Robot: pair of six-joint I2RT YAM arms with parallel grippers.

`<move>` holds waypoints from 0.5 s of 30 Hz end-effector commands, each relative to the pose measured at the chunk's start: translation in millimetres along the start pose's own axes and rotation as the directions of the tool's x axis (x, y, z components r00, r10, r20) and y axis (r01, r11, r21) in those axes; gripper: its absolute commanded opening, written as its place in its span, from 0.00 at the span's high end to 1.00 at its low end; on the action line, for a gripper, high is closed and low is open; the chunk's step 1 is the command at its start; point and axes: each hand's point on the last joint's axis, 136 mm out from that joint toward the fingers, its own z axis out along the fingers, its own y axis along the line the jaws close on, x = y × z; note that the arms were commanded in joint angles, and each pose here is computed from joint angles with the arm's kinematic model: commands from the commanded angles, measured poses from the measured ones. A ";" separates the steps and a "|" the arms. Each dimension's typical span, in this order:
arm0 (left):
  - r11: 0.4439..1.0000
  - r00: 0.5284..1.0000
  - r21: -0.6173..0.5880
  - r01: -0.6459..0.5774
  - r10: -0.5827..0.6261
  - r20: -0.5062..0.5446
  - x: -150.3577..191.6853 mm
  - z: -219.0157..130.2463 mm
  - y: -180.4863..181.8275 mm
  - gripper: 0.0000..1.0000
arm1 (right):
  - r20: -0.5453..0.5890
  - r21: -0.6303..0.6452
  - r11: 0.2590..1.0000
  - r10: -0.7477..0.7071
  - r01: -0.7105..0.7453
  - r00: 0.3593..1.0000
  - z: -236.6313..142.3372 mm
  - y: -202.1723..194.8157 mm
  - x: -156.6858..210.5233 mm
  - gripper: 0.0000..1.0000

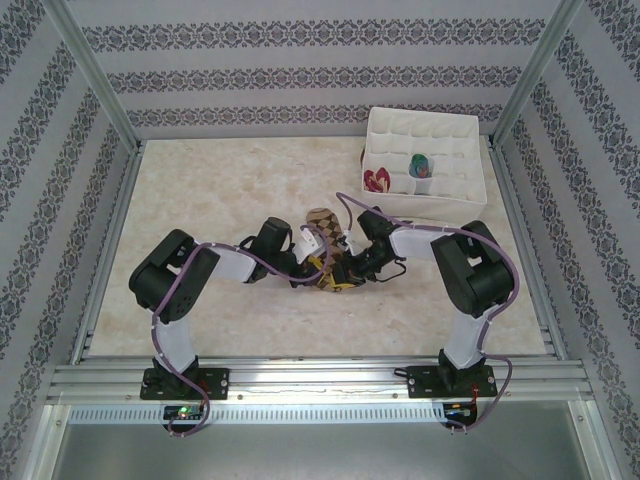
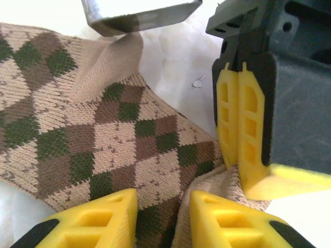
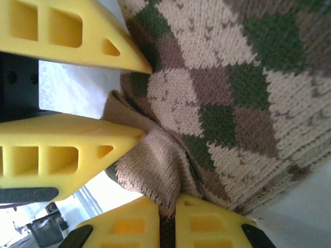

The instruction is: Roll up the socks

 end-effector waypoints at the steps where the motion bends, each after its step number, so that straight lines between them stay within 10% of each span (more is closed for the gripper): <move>1: 0.999 0.999 -0.039 -0.021 0.022 0.033 2.1 -7.2 -4.0 0.61 | 0.040 0.184 0.980 0.069 -0.075 0.997 1.6 -33.1 -1.3 0.89; 15: 0.991 0.987 0.021 -0.134 0.132 0.092 -10.6 -16.8 -24.4 0.52 | 0.033 0.277 0.951 0.133 -0.137 0.991 10.9 -51.1 1.9 0.87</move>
